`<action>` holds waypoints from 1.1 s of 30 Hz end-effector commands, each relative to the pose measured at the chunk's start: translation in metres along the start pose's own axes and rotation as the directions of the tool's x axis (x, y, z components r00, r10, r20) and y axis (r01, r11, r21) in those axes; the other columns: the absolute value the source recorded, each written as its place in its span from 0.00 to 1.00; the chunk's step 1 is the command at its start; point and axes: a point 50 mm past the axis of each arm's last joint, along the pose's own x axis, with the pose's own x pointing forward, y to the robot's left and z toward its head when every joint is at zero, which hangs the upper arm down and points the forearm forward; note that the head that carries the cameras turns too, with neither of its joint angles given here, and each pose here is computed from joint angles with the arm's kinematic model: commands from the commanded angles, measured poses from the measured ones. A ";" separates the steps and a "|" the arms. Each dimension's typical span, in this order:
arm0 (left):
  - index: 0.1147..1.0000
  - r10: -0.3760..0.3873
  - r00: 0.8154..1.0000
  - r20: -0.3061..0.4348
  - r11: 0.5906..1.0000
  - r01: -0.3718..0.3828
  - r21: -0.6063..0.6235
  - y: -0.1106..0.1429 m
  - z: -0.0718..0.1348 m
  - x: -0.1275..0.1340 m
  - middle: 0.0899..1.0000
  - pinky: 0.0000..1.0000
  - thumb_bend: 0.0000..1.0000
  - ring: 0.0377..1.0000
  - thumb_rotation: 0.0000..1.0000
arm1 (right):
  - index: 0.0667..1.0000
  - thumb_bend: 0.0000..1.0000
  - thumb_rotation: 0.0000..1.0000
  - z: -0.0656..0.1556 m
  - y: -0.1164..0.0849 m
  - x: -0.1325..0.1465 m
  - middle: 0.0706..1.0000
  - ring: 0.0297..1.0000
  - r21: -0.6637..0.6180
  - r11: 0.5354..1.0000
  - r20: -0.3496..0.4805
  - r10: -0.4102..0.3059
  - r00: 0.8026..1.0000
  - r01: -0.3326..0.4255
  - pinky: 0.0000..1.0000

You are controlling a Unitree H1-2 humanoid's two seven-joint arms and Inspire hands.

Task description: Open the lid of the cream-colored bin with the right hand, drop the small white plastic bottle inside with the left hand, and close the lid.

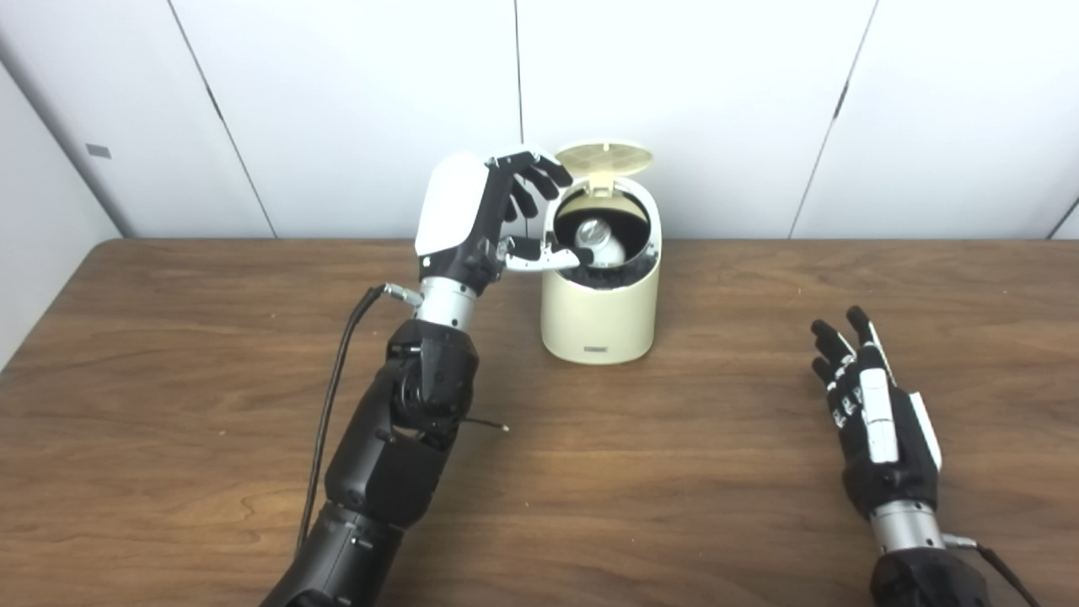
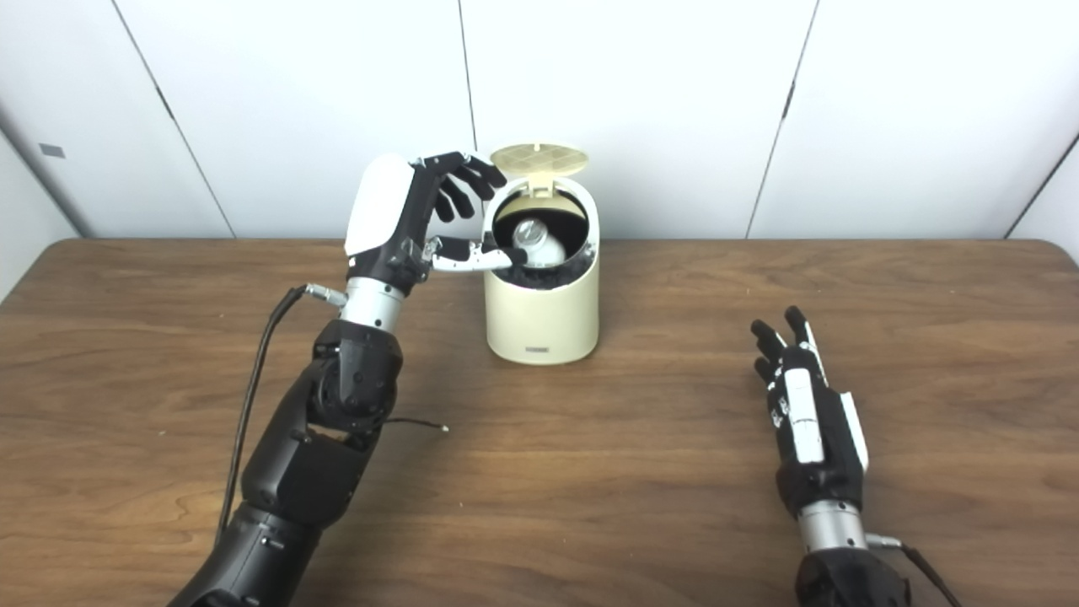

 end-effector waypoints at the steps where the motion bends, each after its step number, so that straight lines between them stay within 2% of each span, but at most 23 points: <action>1: 0.49 0.051 0.995 0.080 0.999 -0.050 -0.010 0.015 0.017 0.018 0.49 0.34 1.00 0.39 0.08 | 0.96 0.51 0.80 -0.009 0.000 -0.003 0.86 0.95 0.016 1.000 0.002 -0.006 1.000 0.006 0.96; 10: 0.47 0.067 0.994 0.089 0.997 -0.064 -0.044 0.017 0.018 0.016 0.46 0.32 1.00 0.36 0.09 | 0.96 0.52 0.80 -0.009 -0.001 -0.003 0.86 0.95 0.007 1.000 0.000 -0.010 1.000 0.010 0.97; 13: 0.44 0.105 0.986 0.126 0.992 -0.095 -0.088 0.022 0.021 0.010 0.43 0.30 1.00 0.35 0.07 | 0.95 0.53 0.80 -0.009 0.000 -0.003 0.86 0.94 0.010 1.000 0.003 -0.009 1.000 0.009 0.96; 14: 0.43 0.118 0.984 0.135 0.988 -0.103 -0.110 0.025 0.021 0.008 0.41 0.30 0.77 0.35 0.06 | 0.95 0.54 0.79 -0.008 0.000 -0.003 0.86 0.94 0.012 1.000 0.003 -0.010 1.000 0.010 0.96; 15: 0.42 0.130 0.983 0.132 0.985 -0.113 -0.130 0.028 0.022 0.005 0.40 0.29 0.65 0.34 0.06 | 0.95 0.54 0.79 -0.008 0.001 -0.003 0.86 0.94 0.013 1.000 0.003 -0.010 1.000 0.010 0.95; 17: 0.42 0.152 0.982 0.113 0.978 -0.133 -0.163 0.037 0.022 -0.003 0.40 0.28 0.55 0.34 0.06 | 0.96 0.56 0.79 -0.007 0.001 -0.003 0.86 0.94 0.010 1.000 0.007 -0.009 1.000 0.009 0.95; 20: 0.42 0.184 0.982 0.044 0.960 -0.170 -0.222 0.050 0.015 -0.017 0.41 0.28 0.53 0.35 0.06 | 0.95 0.58 0.79 -0.007 0.000 -0.002 0.88 0.94 0.013 1.000 0.007 -0.006 1.000 0.006 0.95; 24: 0.42 0.204 0.975 -0.092 0.938 -0.221 -0.267 0.060 -0.011 -0.045 0.45 0.33 0.52 0.40 0.07 | 0.95 0.62 0.77 -0.005 0.000 0.000 0.88 0.95 0.020 1.000 0.008 -0.008 1.000 0.007 0.95; 27: 0.43 0.173 0.965 -0.195 0.919 -0.229 -0.320 0.064 -0.028 -0.068 0.50 0.36 0.50 0.42 0.08 | 0.95 0.63 0.77 -0.004 -0.002 -0.001 0.89 0.95 0.020 1.000 0.007 -0.006 1.000 0.006 0.95; 28: 0.51 0.157 0.964 -0.217 0.905 -0.228 -0.360 0.065 -0.033 -0.076 0.53 0.38 0.51 0.45 0.28 | 0.95 0.64 0.77 -0.004 -0.002 -0.001 0.89 0.95 0.020 1.000 0.008 -0.004 1.000 0.004 0.95; 29: 0.59 0.142 0.961 -0.236 0.889 -0.229 -0.397 0.066 -0.037 -0.084 0.58 0.42 0.49 0.50 0.54 | 0.95 0.63 0.77 -0.004 -0.003 -0.001 0.89 0.95 0.015 1.000 0.010 -0.002 1.000 0.002 0.95; 30: 0.64 0.128 0.959 -0.253 0.876 -0.229 -0.423 0.066 -0.040 -0.090 0.62 0.46 0.53 0.55 0.72 | 0.95 0.62 0.78 -0.004 -0.004 -0.001 0.90 0.96 0.012 1.000 0.012 -0.003 1.000 0.003 0.95; 32: 0.74 0.088 0.951 -0.298 0.832 -0.235 -0.503 0.066 -0.045 -0.104 0.71 0.57 0.62 0.66 0.94 | 0.95 0.63 0.79 -0.004 -0.004 -0.001 0.90 0.96 0.003 1.000 0.018 -0.006 1.000 0.006 0.95; 33: 0.81 0.066 0.948 -0.312 0.814 -0.232 -0.533 0.065 -0.046 -0.110 0.78 0.64 0.64 0.72 0.97 | 0.94 0.63 0.79 -0.003 -0.004 0.000 0.90 0.95 0.003 1.000 0.022 -0.007 1.000 0.007 0.94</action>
